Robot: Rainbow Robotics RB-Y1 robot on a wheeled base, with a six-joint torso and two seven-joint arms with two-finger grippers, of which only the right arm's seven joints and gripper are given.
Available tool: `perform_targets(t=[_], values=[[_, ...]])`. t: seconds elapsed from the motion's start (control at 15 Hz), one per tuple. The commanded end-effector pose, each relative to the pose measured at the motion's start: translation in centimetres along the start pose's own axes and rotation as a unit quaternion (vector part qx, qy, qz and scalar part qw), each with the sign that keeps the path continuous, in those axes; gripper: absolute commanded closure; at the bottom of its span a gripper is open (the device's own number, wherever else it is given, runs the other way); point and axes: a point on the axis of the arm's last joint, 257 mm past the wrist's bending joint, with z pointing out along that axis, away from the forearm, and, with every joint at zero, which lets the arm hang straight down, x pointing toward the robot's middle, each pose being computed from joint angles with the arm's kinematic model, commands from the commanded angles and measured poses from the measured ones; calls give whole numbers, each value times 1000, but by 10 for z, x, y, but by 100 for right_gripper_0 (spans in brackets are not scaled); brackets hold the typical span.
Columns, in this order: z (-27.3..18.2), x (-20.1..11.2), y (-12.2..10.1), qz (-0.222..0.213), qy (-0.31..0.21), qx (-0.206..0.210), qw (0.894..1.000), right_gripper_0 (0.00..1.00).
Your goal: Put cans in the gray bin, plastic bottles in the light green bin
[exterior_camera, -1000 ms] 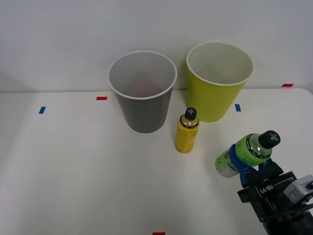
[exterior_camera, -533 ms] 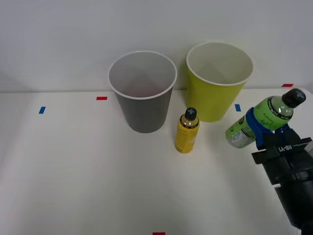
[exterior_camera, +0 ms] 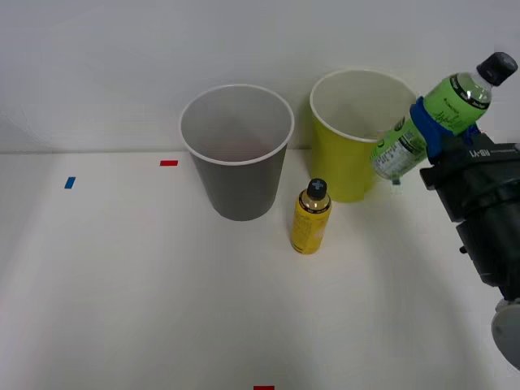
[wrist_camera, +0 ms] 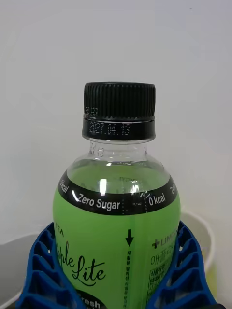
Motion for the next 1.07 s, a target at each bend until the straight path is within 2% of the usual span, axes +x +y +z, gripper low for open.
perform_targets(t=[0.07, 0.33, 0.67, 0.93, 1.07], values=[[17, -19, 1, 24, -19, -1, 1000, 100], [44, -30, 11, 47, -3, -16, 999, 100], [98, -13, 0, 74, 1, -3, 997, 100], [118, -1, -15, 9, 13, 21, 1000, 100], [128, 6, -19, 4, 20, 24, 1000, 100]])
